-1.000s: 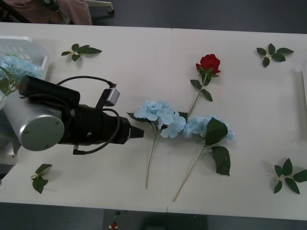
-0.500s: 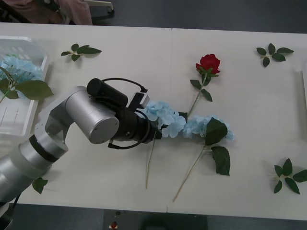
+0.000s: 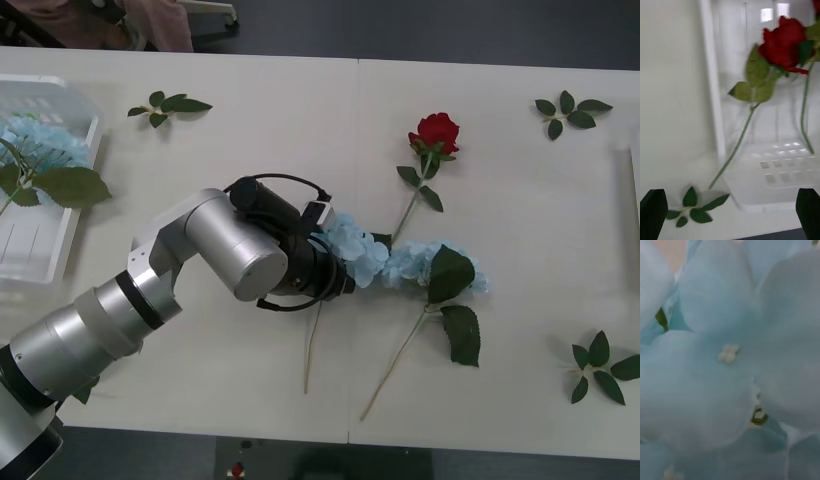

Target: Put the red flowers into the right box and the blue flowers into the left box

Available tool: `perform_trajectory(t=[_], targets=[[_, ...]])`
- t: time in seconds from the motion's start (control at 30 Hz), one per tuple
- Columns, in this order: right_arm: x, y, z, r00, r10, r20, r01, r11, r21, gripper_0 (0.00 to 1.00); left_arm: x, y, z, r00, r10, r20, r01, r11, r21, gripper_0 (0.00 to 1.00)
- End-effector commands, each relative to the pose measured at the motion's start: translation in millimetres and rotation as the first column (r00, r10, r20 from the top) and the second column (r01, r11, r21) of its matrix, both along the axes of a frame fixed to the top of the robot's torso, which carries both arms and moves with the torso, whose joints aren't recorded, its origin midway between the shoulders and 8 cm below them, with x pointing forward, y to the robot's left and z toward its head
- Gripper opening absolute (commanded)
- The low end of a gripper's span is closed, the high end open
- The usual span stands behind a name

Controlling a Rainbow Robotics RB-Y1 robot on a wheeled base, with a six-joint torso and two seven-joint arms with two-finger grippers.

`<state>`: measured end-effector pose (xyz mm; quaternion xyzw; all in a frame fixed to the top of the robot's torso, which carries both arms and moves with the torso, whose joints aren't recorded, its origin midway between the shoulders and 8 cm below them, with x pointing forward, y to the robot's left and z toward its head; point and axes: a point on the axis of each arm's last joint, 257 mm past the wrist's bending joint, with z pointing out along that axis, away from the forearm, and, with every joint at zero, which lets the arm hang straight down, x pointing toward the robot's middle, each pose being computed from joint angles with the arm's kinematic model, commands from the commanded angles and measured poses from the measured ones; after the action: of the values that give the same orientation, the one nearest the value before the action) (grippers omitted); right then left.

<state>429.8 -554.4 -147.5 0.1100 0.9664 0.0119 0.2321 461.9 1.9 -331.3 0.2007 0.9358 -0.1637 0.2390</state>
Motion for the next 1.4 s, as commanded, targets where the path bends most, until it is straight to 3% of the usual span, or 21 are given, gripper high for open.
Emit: perform_trajectory(t=[0.03,0.23,0.47,0.73,0.8,1.03,1.4], targets=[[6.1,54.4,31.7,0.993,0.095,0.075,-0.102,0.991,0.088,1.00,8.5,-13.6,16.3,0.999,-0.009,0.042,0.010,1.000,-0.015,1.00],[-3.8,140.8,30.3,0.989,0.138,0.057,-0.146,0.968,0.205,1.00,8.1,-13.4,12.2,0.997,-0.034,0.063,0.033,0.999,0.017,1.00],[2.3,225.2,30.4,0.985,0.113,0.130,-0.148,0.942,0.302,1.00,6.4,-14.0,7.6,0.995,-0.062,0.083,0.058,0.997,0.051,0.90],[-2.6,300.9,-2.8,0.992,0.071,0.102,-0.102,0.934,0.343,1.00,8.2,-18.9,4.8,0.986,-0.095,0.134,0.083,0.992,0.096,0.09],[-6.1,313.2,-14.5,0.995,0.061,0.076,-0.083,0.936,0.342,1.00,7.3,-20.2,4.8,0.987,-0.096,0.131,0.084,0.992,0.092,0.00],[-29.5,338.6,-60.4,0.998,0.043,-0.048,-0.026,0.947,0.319,1.00,9.6,-18.7,5.5,0.985,-0.100,0.142,0.086,0.991,0.100,0.00],[-50.3,368.6,-102.9,0.991,-0.003,-0.133,0.040,0.959,0.281,1.00,15.8,-15.6,10.2,0.983,-0.091,0.158,0.076,0.992,0.103,0.00]])
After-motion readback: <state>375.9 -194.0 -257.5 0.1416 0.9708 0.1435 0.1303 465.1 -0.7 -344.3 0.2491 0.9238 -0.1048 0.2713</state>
